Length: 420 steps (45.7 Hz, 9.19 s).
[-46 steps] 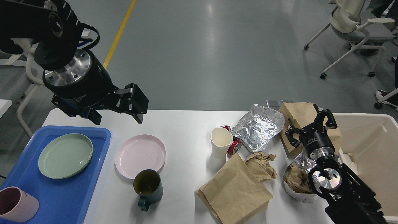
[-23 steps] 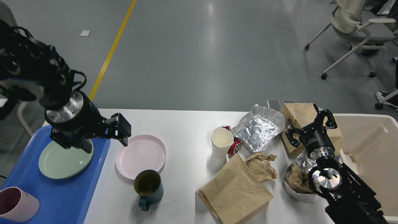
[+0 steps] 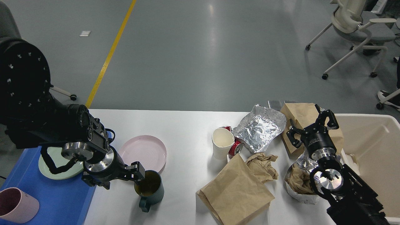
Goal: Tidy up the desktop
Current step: 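Lower the left gripper and grasp the dark green mug, then carry the dark green mug onto the blue tray and lower it, then release the mug and raise the left gripper, then move the left gripper to the pink plate rim and grasp it, then lift the pink plate and stack it on the green plate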
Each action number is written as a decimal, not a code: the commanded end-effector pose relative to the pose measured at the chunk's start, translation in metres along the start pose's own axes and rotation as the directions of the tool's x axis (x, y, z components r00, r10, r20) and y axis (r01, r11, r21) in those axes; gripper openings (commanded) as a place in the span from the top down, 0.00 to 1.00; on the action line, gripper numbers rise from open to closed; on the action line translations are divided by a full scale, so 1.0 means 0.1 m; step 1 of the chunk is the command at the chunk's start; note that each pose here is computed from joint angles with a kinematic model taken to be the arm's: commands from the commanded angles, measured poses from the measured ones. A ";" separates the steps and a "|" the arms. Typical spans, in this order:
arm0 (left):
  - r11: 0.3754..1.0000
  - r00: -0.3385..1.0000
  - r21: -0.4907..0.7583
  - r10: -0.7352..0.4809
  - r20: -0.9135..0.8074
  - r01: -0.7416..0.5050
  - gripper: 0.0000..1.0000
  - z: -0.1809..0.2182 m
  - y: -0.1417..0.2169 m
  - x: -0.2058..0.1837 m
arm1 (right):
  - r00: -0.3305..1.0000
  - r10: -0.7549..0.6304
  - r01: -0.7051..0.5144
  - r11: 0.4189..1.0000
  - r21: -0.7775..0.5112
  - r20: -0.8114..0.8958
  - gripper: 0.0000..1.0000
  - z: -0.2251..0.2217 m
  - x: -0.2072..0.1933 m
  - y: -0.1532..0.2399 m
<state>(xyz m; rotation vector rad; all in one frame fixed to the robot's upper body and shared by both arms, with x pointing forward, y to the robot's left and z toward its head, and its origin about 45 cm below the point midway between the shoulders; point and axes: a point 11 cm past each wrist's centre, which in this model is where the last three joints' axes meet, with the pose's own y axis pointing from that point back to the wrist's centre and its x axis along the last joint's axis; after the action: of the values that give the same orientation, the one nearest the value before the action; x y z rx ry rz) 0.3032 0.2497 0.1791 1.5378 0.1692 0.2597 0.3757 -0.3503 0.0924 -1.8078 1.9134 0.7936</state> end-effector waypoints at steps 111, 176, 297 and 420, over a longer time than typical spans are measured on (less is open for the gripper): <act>0.996 0.996 0.033 0.087 0.002 -0.087 1.00 -0.12 2.19 0.31 | 1.000 0.002 -0.002 1.000 0.000 0.000 0.00 0.00 0.01 0.00; 0.995 0.992 0.090 -0.029 -0.127 0.041 0.98 -2.38 -0.35 0.28 | 1.000 0.000 0.000 1.000 0.001 0.000 0.00 0.00 0.00 0.00; 0.971 0.989 -0.214 0.077 -0.123 -0.102 0.08 0.16 1.23 0.48 | 1.000 0.000 0.000 1.000 -0.001 0.000 0.00 0.00 0.00 0.00; 0.971 0.726 -0.155 0.025 -0.687 -0.181 1.00 -0.35 -0.25 0.59 | 1.000 0.002 -0.002 1.000 0.000 0.000 0.00 0.00 0.01 0.00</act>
<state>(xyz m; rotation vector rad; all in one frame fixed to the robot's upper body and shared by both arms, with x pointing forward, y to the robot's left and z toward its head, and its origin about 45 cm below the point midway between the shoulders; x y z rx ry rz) 0.3471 0.3004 0.1228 1.1729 0.6607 0.9193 0.3755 -0.3506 0.0919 -1.8072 1.9152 0.7949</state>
